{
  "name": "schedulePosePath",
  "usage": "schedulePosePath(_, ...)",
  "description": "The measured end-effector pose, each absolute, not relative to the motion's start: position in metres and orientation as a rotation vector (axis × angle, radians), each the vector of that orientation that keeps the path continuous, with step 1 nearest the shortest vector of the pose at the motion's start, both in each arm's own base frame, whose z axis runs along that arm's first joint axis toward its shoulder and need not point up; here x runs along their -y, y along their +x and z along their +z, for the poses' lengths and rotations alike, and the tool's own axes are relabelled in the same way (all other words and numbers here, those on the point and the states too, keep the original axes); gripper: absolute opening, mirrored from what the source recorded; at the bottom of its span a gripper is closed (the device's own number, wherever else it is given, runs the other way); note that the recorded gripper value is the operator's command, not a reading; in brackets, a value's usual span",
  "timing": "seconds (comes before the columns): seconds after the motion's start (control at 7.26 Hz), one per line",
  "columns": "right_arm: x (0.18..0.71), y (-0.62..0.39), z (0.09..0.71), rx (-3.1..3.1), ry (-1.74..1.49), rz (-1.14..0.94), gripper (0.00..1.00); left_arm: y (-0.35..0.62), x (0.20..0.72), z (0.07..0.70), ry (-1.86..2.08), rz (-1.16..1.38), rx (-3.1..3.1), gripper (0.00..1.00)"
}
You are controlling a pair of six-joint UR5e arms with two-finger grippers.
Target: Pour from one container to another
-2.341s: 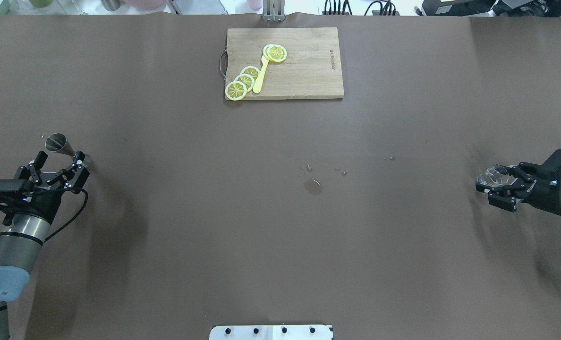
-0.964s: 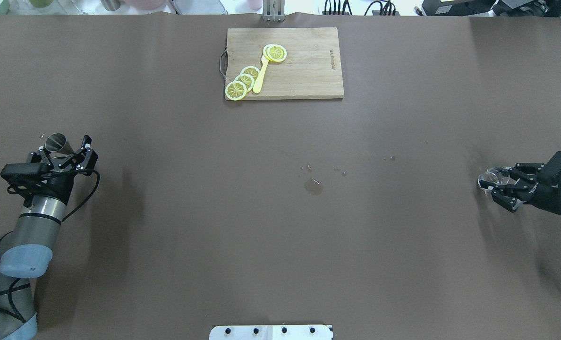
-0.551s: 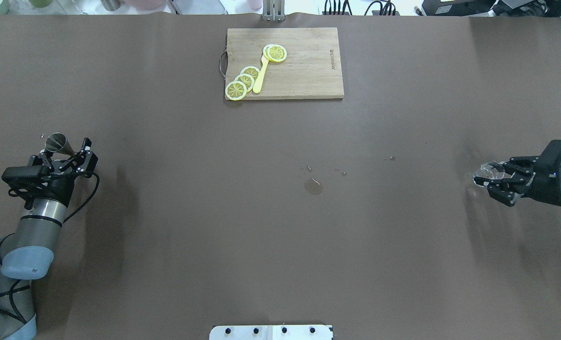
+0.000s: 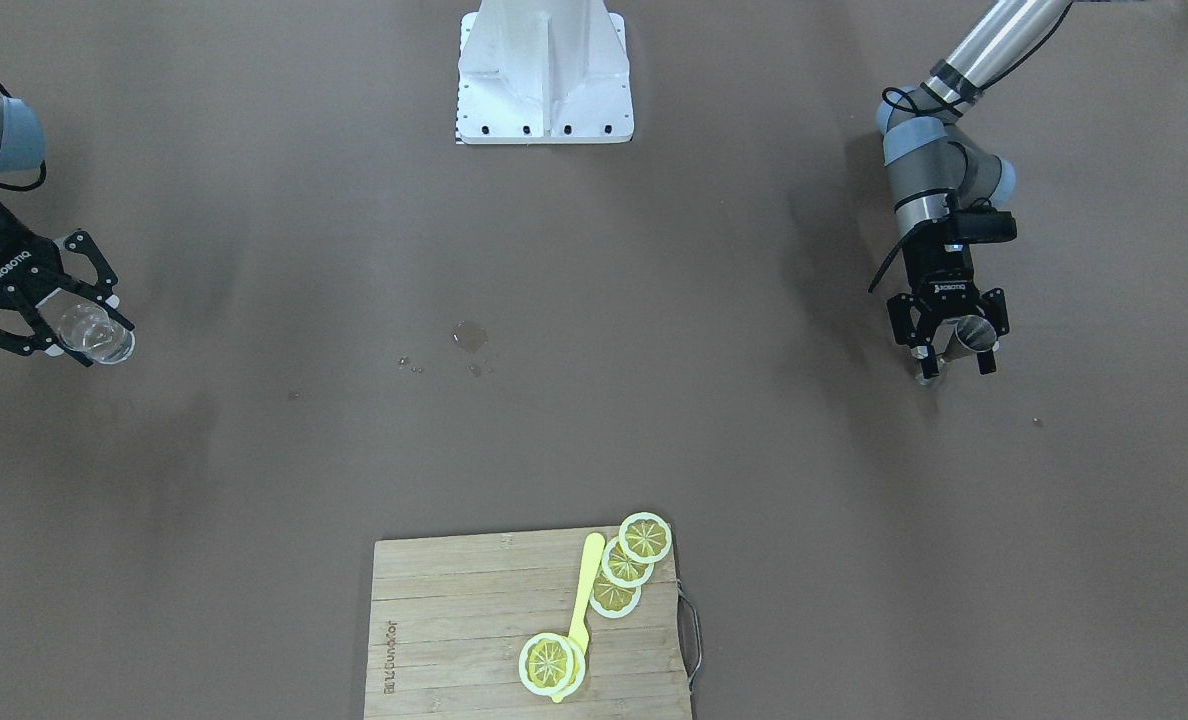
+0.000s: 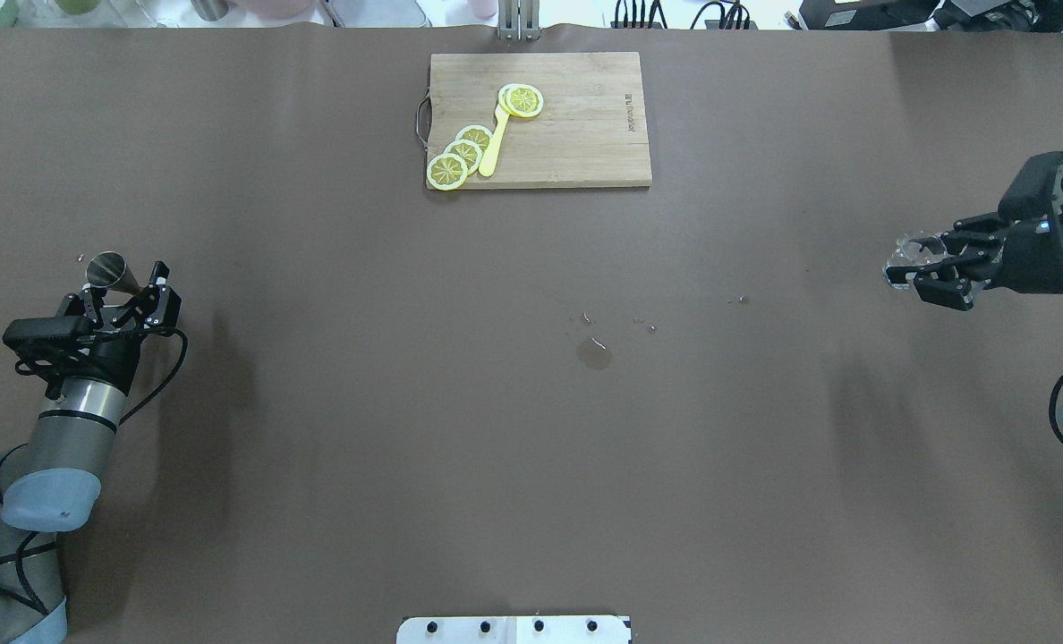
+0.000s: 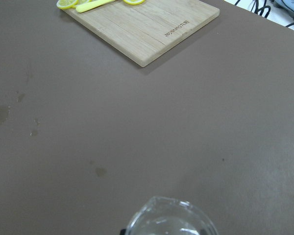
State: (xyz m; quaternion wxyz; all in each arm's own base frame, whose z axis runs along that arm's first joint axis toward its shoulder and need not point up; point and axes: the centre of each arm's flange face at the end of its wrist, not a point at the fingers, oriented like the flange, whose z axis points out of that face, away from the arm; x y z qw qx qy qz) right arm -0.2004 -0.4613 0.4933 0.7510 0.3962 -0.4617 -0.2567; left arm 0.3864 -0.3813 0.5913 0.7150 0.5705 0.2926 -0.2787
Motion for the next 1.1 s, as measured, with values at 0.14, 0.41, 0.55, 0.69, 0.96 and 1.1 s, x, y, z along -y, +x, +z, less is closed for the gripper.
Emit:
schedulePosePath(0.14, 0.475, -0.201, 0.475, 1.012, 0.856, -0.599, 0.0, 0.385, 0.381, 0.591, 1.263, -0.617, -0.648, 0.17)
schedulePosePath(0.41, 0.487, -0.199, 0.458, 0.989, 0.873, -0.672, 0.0, 0.384, 0.38, 0.592, 1.263, -0.616, -0.647, 0.11)
schedulePosePath(0.55, 0.494, -0.198, 0.447, 0.97, 0.884, -0.703, 0.0, 0.383, 0.38, 0.592, 1.264, -0.616, -0.646, 0.07)
schedulePosePath(0.69, 0.503, -0.195, 0.431, 0.941, 0.907, -0.746, 0.0, 0.383, 0.379, 0.592, 1.264, -0.615, -0.647, 0.01)
schedulePosePath(0.96, 0.513, -0.202, 0.402, 0.89, 0.937, -0.855, 0.0, 0.384, 0.378, 0.582, 1.265, -0.619, -0.664, 0.0)
schedulePosePath(1.1, 0.514, -0.215, 0.396, 0.88, 0.933, -0.903, 0.0, 0.385, 0.378, 0.571, 1.262, -0.623, -0.687, 0.0)
